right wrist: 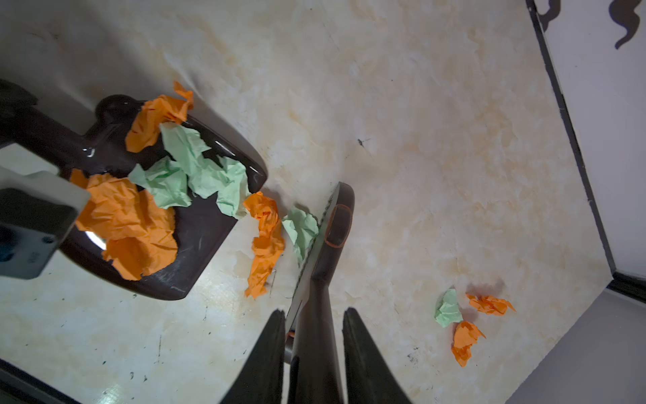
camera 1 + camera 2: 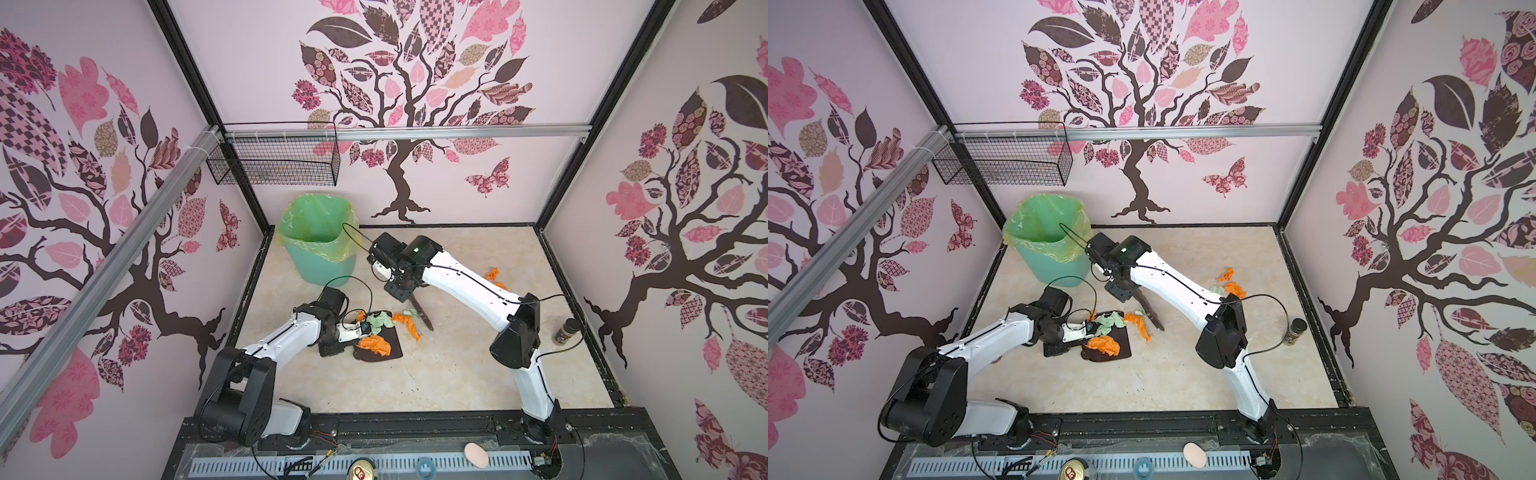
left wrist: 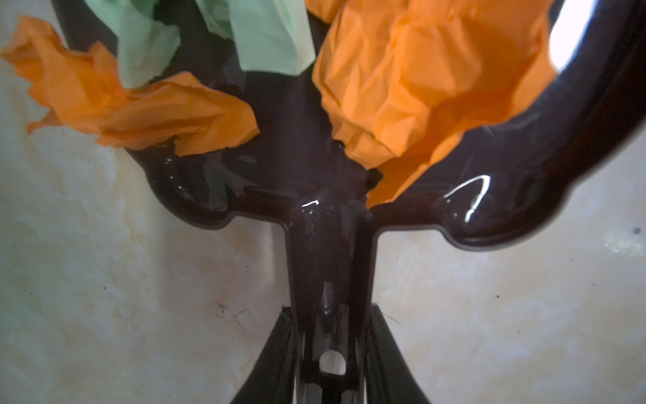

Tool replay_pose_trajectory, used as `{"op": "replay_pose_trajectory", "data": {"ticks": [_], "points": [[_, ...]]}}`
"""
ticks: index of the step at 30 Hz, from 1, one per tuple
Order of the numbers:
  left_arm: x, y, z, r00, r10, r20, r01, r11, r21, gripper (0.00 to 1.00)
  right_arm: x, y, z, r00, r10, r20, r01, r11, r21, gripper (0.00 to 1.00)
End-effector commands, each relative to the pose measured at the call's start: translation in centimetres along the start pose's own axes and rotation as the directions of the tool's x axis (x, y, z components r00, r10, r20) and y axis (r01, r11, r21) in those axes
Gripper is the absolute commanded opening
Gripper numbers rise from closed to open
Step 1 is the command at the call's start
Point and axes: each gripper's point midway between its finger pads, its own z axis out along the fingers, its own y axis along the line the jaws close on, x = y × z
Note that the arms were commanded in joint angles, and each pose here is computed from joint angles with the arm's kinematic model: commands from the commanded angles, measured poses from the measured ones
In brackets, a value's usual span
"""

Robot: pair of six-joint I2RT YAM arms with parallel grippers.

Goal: Sweep away the paper scraps from the table
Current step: 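Sweep more scraps from farther away onto the dustpan with the right gripper's brush, then lift the loaded dustpan toward the green bin with left gripper while right withdraws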

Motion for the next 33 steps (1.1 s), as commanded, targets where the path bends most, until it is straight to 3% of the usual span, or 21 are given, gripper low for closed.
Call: {"op": "replay_pose_trajectory", "data": {"ticks": [1,6,16,22,28,33], "points": [[-0.4,0.5,-0.2,1.0,-0.013,0.017,0.013,1.0,-0.004,0.19,-0.3,2.3,-0.7,1.0,0.015,-0.006,-0.016,0.998,-0.06,0.0],[-0.6,0.5,-0.2,0.999,-0.017,0.027,0.017,1.0,-0.001,0.19,-0.9,4.1,-2.3,0.999,0.04,0.022,-0.038,0.996,-0.083,0.0],[-0.9,0.3,-0.6,0.999,-0.023,0.045,0.023,1.0,0.003,0.19,-4.2,2.7,-7.6,0.945,0.284,0.163,-0.257,0.951,-0.172,0.0],[-1.2,0.3,-0.9,0.998,-0.026,0.063,0.026,1.0,-0.004,0.19,-2.9,0.3,-10.2,0.92,0.334,0.205,-0.32,0.942,-0.099,0.0],[-2.0,0.5,-1.9,0.991,-0.038,0.13,0.043,0.999,-0.031,0.16,0.7,-3.6,-12.6,0.895,0.382,0.23,-0.403,0.914,0.051,0.0],[-2.6,0.2,-3.3,0.983,-0.047,0.176,0.053,0.998,-0.026,0.16,3.9,-4.8,-13.2,0.868,0.433,0.242,-0.458,0.888,0.052,0.0]]}}
